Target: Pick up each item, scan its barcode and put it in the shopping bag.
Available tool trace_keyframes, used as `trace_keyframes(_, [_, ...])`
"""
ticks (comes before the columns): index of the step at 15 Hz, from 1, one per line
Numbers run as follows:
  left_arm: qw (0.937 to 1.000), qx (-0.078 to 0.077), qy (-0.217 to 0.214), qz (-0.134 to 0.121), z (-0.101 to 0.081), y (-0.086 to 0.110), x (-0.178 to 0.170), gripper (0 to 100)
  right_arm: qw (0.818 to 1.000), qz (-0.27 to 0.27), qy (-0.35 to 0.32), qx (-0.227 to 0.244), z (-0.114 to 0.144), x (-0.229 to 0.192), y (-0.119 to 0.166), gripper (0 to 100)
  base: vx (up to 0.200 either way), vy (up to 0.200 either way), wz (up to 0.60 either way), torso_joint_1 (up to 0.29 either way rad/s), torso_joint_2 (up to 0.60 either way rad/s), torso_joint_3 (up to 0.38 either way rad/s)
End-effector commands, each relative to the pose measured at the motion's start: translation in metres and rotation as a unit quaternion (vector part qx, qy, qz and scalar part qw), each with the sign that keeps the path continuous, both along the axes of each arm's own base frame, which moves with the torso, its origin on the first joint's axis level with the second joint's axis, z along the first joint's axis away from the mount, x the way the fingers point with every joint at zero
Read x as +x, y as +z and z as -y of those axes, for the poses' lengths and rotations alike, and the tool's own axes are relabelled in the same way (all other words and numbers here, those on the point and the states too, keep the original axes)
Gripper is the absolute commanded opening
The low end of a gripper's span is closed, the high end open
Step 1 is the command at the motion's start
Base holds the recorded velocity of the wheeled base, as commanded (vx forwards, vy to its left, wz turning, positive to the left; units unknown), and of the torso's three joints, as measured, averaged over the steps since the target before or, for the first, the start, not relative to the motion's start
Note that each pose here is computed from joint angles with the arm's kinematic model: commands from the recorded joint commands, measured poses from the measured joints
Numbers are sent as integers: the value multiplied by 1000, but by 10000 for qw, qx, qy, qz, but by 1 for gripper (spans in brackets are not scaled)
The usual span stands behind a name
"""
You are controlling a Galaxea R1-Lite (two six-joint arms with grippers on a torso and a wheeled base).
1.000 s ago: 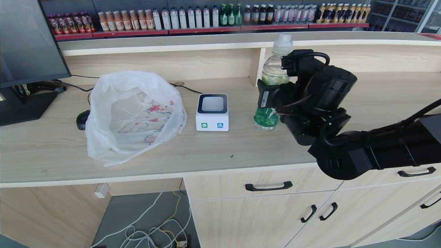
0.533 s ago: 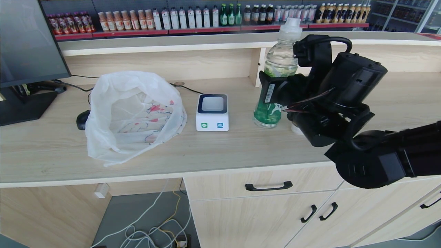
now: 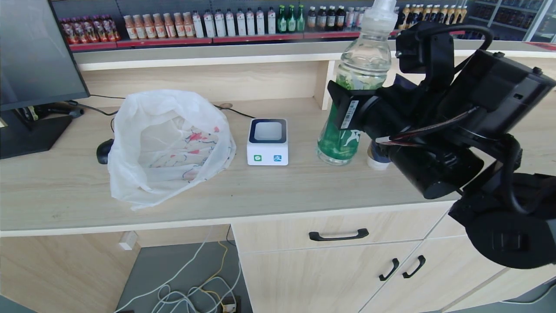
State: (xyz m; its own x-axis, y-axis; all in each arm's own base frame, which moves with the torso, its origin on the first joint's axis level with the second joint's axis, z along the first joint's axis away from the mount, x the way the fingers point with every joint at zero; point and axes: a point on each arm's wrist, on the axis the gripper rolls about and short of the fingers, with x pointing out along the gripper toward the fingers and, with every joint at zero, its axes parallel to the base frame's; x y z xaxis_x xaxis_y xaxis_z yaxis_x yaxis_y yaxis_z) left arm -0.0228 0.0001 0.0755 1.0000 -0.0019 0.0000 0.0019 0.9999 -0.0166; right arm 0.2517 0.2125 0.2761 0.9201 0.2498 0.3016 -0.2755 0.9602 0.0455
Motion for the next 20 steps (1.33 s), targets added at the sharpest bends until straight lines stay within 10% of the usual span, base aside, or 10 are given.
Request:
trace_keyframes(1, [10000, -1, 2, -8, 0, 0, 0, 100, 9998, 92, 161, 83, 5, -20, 8, 0, 0, 0, 0, 0, 0, 0])
trace_keyframes(13, [10000, -1, 2, 0, 0, 0, 0, 100, 9897, -160, 1346, 462, 37, -88, -24, 0, 0, 0, 0, 0, 0, 0])
trace_keyframes(20, [10000, -1, 2, 0, 0, 0, 0, 100, 9465, -269, 3115, 800, 39, -98, -34, 0, 0, 0, 0, 0, 0, 0])
